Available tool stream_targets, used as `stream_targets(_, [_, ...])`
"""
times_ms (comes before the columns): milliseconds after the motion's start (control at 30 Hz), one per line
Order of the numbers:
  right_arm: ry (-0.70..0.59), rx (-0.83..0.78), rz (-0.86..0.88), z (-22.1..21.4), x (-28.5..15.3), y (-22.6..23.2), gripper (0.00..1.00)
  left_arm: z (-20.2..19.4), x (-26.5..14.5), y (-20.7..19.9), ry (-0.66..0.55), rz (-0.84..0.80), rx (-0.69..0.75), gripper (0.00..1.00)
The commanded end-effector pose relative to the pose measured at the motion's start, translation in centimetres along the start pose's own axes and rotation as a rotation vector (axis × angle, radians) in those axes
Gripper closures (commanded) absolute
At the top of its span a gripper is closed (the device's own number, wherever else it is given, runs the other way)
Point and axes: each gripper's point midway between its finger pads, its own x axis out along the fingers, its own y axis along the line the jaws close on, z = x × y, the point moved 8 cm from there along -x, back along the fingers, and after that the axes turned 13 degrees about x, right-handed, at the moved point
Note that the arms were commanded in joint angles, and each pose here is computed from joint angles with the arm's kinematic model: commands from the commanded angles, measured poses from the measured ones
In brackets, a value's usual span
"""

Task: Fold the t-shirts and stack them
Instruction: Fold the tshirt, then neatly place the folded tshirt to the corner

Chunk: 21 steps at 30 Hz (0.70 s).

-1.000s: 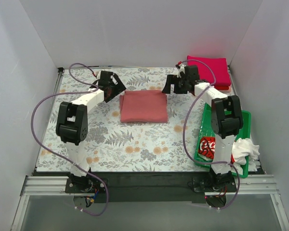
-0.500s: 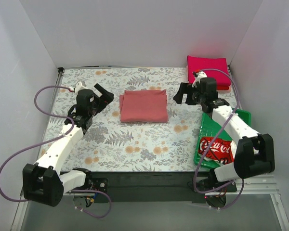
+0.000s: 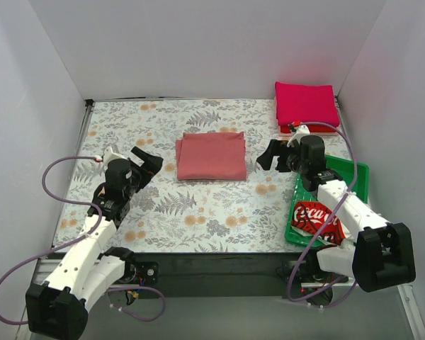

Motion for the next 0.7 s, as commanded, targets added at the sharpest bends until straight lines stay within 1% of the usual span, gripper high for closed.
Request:
stream_targets(0, [-0.009, -0.007, 0.074, -0.1, 0.3, 0.5, 0.02, -1.6, -0.3, 1.3, 0.022, 0.029, -0.031, 0.05])
stream_targets(100, [0.017, 0.001, 0.1, -0.6, 0.5, 0.5, 0.02, -1.9, -0.3, 1.7, 0.015, 0.032, -0.034, 0.05])
stream_targets(133, [-0.008, -0.008, 0.135, -0.3, 0.6, 0.8, 0.02, -2.0, -0.2, 1.8, 0.02, 0.038, -0.027, 0.05])
stream_targets(233, [-0.022, 0.002, 0.185, -0.5, 1.1, 1.0, 0.02, -2.3, 0.1, 2.0, 0.039, 0.044, -0.01, 0.05])
stream_targets(367, [0.052, 0.025, 0.217, -0.3, 3.3, 1.2, 0.02, -2.5, 0.6, 1.8, 0.073, 0.042, 0.016, 0.04])
stream_targets(467, [0.114, 0.051, 0.203, -0.9, 5.4, 0.5, 0.02, -2.9, 0.8, 2.0, 0.087, 0.044, 0.021, 0.04])
stream_targets(500, [0.115, 0.054, 0.202, -0.5, 6.0, 0.7, 0.02, -3.0, 0.8, 2.1, 0.092, 0.043, 0.023, 0.04])
stream_targets(567, [0.152, 0.061, 0.196, -1.1, 7.4, 0.4, 0.02, -3.2, 0.9, 2.2, 0.092, 0.045, 0.031, 0.04])
stream_targets(600, [0.146, 0.054, 0.203, -0.5, 8.0, 0.8, 0.03, -3.2, 0.9, 2.3, 0.089, 0.051, 0.03, 0.04])
stream_targets(667, [0.183, 0.055, 0.188, -1.4, 9.6, 0.7, 0.04, -3.1, 1.0, 2.5, 0.073, 0.061, 0.031, 0.04])
